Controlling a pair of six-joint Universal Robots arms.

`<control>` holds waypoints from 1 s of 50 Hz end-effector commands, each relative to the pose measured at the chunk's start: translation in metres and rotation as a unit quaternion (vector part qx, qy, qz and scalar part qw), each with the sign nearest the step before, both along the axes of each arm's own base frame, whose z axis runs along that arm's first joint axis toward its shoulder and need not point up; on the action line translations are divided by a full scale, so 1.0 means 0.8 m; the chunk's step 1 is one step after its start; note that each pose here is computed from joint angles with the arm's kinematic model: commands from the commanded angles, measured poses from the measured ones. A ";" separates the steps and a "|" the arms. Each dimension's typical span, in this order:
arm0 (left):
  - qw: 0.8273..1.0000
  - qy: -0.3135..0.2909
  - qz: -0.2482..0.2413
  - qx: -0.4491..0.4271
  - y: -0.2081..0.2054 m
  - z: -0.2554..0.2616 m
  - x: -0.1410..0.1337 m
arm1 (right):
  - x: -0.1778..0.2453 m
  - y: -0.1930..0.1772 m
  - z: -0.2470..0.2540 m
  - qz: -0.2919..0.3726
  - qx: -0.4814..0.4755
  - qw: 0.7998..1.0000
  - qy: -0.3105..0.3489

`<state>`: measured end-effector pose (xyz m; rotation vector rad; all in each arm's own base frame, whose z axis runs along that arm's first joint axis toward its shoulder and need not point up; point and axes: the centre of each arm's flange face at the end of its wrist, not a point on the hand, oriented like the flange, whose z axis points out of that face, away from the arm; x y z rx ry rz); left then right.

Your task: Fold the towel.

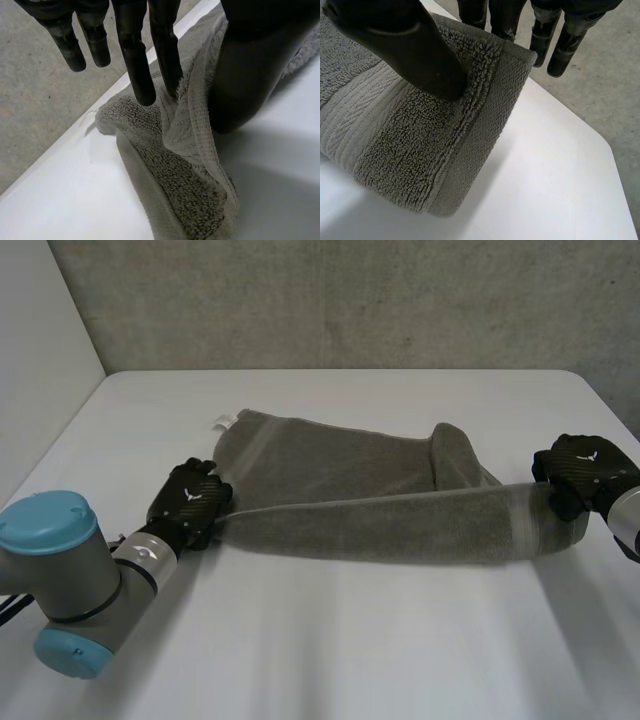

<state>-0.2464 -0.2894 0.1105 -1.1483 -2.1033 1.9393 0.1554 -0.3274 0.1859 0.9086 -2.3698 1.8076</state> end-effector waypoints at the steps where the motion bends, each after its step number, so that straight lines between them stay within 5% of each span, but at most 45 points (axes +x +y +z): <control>1: 1.000 0.013 0.013 0.020 -0.007 -0.004 0.006 | -0.004 -0.002 0.005 -0.005 -0.006 1.000 0.000; 17: 0.999 0.016 0.046 0.005 -0.024 0.013 0.031 | -0.011 0.004 0.048 -0.015 -0.037 0.999 -0.031; 30: 0.999 0.016 0.031 -0.006 -0.013 0.052 0.027 | 0.003 0.021 0.034 0.037 0.044 0.998 -0.016; 41: 1.000 -0.001 0.016 -0.025 -0.093 0.061 0.013 | 0.023 -0.030 0.001 0.075 0.067 0.994 0.039; 46: 0.996 -0.018 0.010 -0.087 -0.140 0.084 -0.003 | 0.047 -0.094 0.055 0.069 -0.047 0.996 0.044; 50: 0.975 0.018 -0.004 -0.219 -0.173 0.176 -0.036 | 0.063 -0.128 0.137 0.045 -0.184 0.982 0.015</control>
